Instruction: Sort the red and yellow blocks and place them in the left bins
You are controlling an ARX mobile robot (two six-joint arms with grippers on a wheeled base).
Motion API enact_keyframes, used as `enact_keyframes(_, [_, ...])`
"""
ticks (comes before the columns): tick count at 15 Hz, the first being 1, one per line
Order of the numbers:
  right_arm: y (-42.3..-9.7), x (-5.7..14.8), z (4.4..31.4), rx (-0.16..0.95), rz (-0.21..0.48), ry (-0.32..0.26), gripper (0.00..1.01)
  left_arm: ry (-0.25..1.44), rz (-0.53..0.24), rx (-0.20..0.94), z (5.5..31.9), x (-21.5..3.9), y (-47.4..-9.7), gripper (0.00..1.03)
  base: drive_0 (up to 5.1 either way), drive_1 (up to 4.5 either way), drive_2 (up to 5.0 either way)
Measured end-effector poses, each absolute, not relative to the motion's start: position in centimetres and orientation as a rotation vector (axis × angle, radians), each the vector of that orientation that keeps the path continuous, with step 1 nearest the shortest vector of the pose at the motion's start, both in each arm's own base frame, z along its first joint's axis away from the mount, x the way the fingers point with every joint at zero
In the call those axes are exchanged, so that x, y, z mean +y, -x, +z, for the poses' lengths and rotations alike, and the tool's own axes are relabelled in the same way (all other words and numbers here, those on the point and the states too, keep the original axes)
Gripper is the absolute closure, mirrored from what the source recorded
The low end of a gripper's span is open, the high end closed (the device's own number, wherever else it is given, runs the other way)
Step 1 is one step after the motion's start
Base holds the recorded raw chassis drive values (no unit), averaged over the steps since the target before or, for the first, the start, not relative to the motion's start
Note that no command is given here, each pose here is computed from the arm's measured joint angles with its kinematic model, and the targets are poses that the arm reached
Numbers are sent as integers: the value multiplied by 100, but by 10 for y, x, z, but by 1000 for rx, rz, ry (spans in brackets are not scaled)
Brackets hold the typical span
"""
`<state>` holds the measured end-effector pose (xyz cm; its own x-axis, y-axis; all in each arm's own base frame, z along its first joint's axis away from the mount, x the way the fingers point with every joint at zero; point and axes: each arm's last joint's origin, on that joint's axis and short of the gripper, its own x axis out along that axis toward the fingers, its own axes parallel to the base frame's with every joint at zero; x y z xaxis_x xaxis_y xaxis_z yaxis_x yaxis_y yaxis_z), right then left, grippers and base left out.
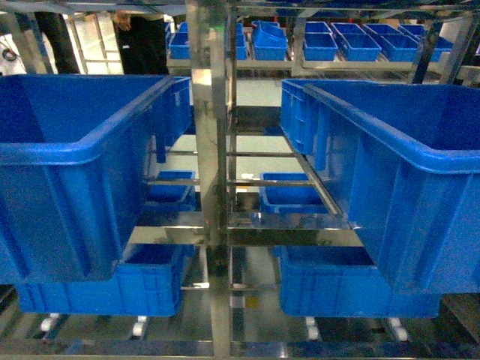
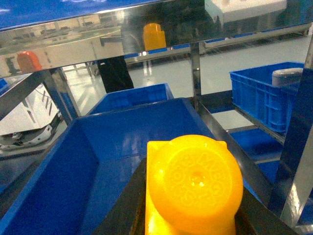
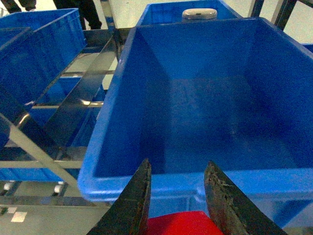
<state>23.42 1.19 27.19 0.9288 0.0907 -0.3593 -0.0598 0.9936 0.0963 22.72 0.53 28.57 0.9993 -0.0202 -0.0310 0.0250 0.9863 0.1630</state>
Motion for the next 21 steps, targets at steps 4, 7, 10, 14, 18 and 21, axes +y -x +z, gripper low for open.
enact_keyframes(4, [-235,12,271,376,71,-84,74,-164,-34,36,284,4,-228,76,18,61,-25])
enact_keyframes(7, [-235,12,271,375,74,-84,74,-164,-23,37,284,5,-228,76,0,0,0])
enact_keyframes(10, [-235,12,271,377,74,-84,74,-164,-25,36,284,5,-228,76,0,0,0])
enact_keyframes(14, [-235,12,271,376,74,-84,74,-164,-24,36,284,5,-228,76,0,0,0])
enact_keyframes(18, [-245,12,257,466,87,-98,74,-164,-24,36,285,5,-228,76,0,0,0])
enact_keyframes(21, [-256,20,257,472,112,-94,74,-164,-25,36,284,5,-228,76,0,0,0])
